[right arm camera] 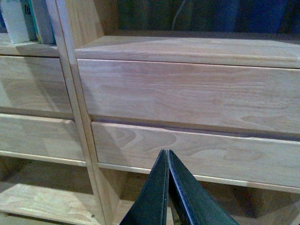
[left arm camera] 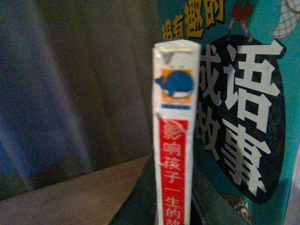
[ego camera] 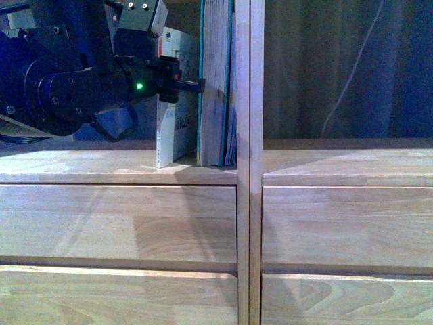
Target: Organize books on shelf
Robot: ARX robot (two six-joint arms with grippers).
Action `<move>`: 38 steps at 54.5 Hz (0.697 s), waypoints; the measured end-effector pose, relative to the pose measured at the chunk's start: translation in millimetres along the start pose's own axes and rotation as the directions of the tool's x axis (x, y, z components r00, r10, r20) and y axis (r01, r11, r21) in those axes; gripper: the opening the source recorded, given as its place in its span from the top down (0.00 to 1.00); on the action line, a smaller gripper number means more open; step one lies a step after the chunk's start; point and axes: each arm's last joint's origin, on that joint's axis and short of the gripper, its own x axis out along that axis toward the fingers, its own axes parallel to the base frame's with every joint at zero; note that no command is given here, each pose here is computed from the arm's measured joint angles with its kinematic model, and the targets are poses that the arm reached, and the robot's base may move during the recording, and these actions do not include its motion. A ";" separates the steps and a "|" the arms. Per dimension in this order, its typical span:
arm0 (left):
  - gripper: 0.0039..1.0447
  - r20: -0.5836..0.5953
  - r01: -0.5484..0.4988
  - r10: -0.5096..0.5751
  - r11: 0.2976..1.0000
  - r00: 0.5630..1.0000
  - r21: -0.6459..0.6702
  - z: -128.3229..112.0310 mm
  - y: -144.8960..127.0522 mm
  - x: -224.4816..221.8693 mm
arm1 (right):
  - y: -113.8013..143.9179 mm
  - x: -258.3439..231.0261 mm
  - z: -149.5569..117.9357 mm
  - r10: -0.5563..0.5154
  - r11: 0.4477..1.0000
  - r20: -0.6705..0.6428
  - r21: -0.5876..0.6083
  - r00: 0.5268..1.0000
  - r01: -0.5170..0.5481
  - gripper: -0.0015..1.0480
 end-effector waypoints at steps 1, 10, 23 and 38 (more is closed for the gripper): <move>0.82 -0.001 0.000 0.000 1.000 1.000 -0.001 -0.1 0.0 0.0 | 0.0 0.0 0.0 0.000 1.000 0.000 0.000 1.000 0.000 0.94; 0.59 -0.005 -0.004 0.004 1.000 1.000 0.000 -0.6 -0.1 0.0 | 0.0 0.0 0.0 0.000 1.000 0.000 0.000 1.000 0.000 0.71; 0.26 -0.016 -0.015 0.014 1.000 1.000 -0.004 -3.0 -0.5 -1.4 | 0.0 0.0 0.0 0.000 1.000 0.000 0.000 1.000 0.000 0.40; 0.07 -0.035 -0.021 0.019 0.999 0.999 -0.038 3.5 -1.1 -17.7 | 0.0 0.0 0.0 0.000 1.000 0.000 0.000 1.000 0.000 0.07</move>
